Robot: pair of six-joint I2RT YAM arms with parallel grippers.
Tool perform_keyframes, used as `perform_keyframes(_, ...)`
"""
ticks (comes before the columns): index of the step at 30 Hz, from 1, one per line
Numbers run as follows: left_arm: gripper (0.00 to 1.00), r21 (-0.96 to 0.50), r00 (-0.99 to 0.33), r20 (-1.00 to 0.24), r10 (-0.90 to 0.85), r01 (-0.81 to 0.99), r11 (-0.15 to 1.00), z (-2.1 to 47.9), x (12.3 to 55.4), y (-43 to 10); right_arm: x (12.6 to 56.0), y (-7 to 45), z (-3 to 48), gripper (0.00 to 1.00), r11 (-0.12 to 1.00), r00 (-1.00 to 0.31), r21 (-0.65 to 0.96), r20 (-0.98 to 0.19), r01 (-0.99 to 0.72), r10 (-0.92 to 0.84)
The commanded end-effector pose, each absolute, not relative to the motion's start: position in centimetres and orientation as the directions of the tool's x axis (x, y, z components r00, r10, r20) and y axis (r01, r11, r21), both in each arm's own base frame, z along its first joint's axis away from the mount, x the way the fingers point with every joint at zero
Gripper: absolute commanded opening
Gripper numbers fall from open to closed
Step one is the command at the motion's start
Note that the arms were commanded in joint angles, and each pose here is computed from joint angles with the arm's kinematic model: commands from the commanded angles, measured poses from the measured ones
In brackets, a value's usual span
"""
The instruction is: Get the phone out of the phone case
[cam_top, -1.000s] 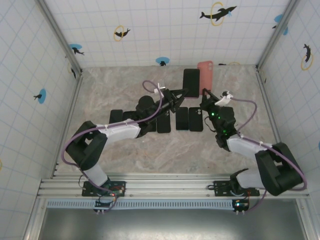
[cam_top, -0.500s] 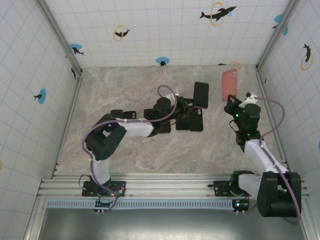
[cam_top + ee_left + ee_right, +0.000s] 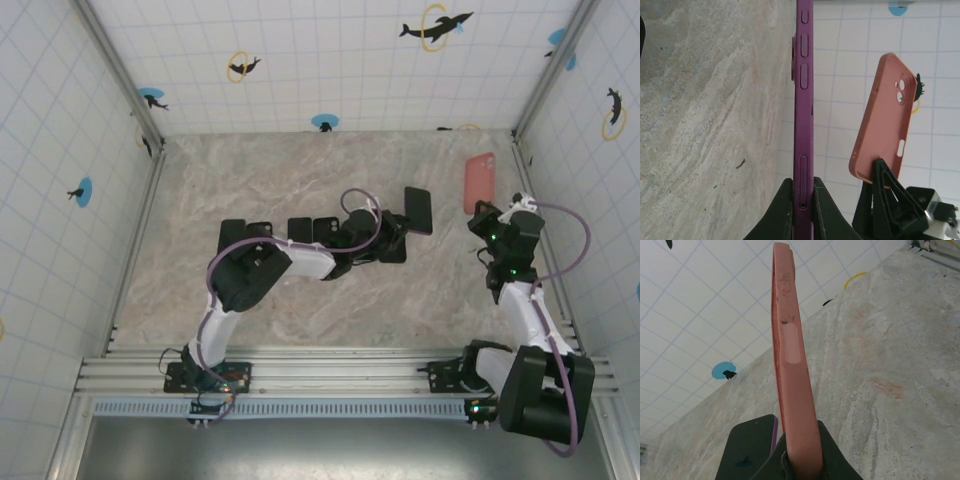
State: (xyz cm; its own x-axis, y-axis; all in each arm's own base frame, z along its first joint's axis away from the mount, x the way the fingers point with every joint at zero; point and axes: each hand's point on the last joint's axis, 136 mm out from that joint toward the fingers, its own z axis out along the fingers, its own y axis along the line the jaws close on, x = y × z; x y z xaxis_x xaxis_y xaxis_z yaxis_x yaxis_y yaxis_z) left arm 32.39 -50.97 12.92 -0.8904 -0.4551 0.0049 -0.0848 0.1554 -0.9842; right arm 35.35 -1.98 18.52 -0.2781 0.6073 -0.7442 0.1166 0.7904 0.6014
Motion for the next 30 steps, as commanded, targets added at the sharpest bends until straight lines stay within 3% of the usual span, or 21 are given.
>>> perform_keyframes(1,0.01,-0.993,-0.874,0.025,-0.484,-0.079,0.092,14.5,32.7,-52.6,34.8,-2.1,18.3,0.0,0.792,-0.281,0.6,-0.745,0.111,0.604)
perform_keyframes(25,0.07,-0.961,-0.88,0.077,-0.469,-0.19,0.2,6.7,31.6,-57.0,33.9,-1.7,16.8,0.0,0.773,-0.31,0.623,-0.716,0.121,0.626)
perform_keyframes(30,0.17,-0.955,-0.88,0.072,-0.469,-0.196,0.222,6.0,31.5,-57.1,33.8,-1.7,16.7,0.0,0.772,-0.314,0.624,-0.714,0.123,0.626)
